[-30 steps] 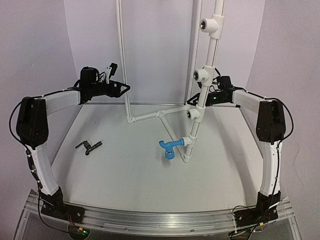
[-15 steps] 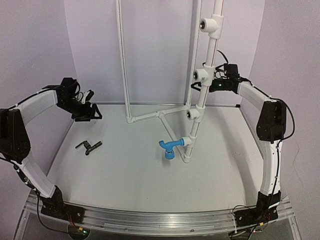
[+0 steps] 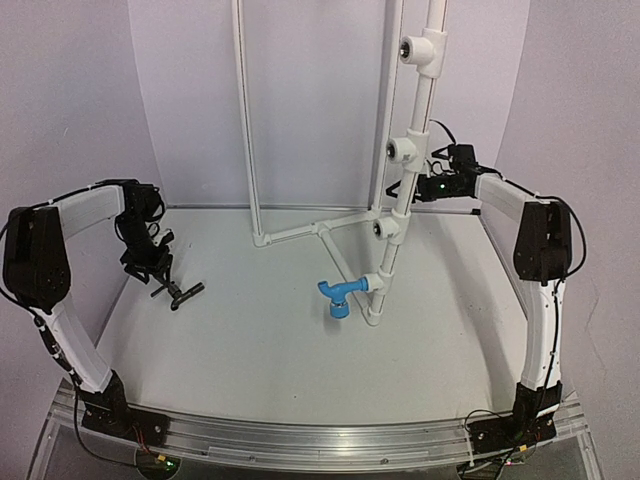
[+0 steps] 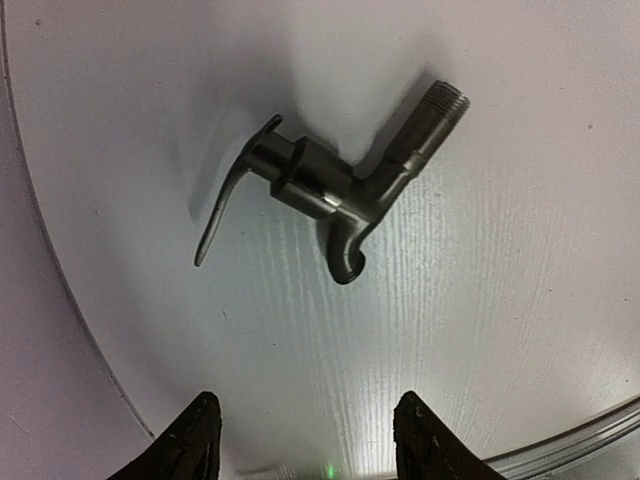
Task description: Install the water faucets
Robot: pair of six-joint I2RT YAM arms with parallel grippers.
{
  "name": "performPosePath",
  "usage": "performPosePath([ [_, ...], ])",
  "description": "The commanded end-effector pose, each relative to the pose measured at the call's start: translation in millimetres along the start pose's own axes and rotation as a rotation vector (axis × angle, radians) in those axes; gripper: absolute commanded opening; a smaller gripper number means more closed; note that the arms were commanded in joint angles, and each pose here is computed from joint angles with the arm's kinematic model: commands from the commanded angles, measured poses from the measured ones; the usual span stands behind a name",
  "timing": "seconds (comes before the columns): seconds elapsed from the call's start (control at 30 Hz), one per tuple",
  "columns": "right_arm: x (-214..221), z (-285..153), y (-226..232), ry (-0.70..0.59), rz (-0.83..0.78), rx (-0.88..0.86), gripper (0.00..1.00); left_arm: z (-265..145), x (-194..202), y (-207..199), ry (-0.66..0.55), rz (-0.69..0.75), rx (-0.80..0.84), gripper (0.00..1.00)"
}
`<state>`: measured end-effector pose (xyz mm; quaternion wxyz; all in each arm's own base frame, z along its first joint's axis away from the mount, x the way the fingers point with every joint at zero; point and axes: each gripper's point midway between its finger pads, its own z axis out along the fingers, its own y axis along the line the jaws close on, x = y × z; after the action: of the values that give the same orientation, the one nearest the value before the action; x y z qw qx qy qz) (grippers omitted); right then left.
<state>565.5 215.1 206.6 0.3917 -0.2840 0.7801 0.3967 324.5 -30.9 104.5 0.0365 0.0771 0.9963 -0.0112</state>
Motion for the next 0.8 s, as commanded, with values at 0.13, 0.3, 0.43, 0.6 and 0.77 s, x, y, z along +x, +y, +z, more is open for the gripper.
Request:
performPosePath([
  [0.13, -5, 0, 14, 0.010, -0.030, -0.022, 0.97, 24, -15, 34, -0.021, 0.127, -0.138, 0.52],
  [0.3, -5, 0, 15, 0.014, -0.030, -0.024, 0.97, 43, -22, 36, -0.027, 0.178, -0.126, 0.51],
  [0.43, -5, 0, 15, 0.016, -0.033, -0.021, 0.97, 60, -26, 37, -0.014, 0.216, -0.121, 0.48],
  [0.6, -5, -1, 15, 0.019, -0.038, -0.020, 0.97, 77, -28, 38, 0.000, 0.232, -0.111, 0.46],
  [0.77, -4, 0, 14, 0.021, -0.038, -0.023, 0.97, 87, -26, 40, 0.017, 0.244, -0.115, 0.37],
])
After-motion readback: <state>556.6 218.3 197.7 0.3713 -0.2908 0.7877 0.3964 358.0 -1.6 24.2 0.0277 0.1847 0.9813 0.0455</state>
